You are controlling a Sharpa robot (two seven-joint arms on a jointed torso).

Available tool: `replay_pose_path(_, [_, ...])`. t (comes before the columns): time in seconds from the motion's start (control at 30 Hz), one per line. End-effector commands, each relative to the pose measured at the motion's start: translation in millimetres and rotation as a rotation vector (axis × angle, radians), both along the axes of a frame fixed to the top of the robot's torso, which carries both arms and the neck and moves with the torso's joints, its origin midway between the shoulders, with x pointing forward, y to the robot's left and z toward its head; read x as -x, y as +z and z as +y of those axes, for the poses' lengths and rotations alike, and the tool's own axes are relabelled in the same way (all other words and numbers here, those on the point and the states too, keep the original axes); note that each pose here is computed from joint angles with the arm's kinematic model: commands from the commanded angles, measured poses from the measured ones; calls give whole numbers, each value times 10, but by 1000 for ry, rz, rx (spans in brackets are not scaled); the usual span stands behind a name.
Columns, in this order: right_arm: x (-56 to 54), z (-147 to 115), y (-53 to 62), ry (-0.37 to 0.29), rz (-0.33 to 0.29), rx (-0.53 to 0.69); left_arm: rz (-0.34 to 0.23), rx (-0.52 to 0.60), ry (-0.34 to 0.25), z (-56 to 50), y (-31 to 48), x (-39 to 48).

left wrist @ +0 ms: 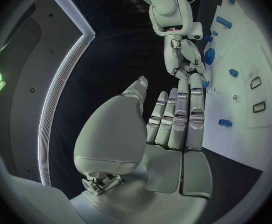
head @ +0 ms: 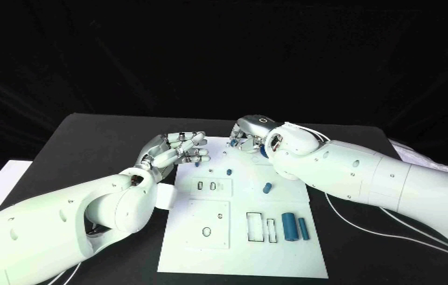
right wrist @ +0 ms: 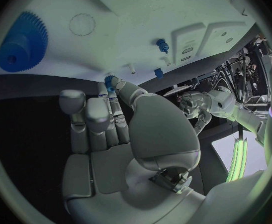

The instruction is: Assemble the parts on the task board

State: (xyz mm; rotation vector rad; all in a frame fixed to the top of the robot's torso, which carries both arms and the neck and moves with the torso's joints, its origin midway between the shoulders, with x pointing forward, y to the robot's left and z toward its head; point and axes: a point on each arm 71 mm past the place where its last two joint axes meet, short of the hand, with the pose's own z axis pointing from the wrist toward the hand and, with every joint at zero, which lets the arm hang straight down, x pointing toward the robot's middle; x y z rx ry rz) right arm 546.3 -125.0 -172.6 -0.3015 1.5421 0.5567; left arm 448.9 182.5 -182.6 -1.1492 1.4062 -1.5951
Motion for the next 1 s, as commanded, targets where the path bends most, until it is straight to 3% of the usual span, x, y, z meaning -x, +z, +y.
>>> replay_pose_path(0.03, [-10,28,11,-4,-16,-4,-6,13,-21,-26,26,13])
replay_pose_path(1.0, [-62,130,-31,-17,2,37,-7,12,-23,-28,49,13])
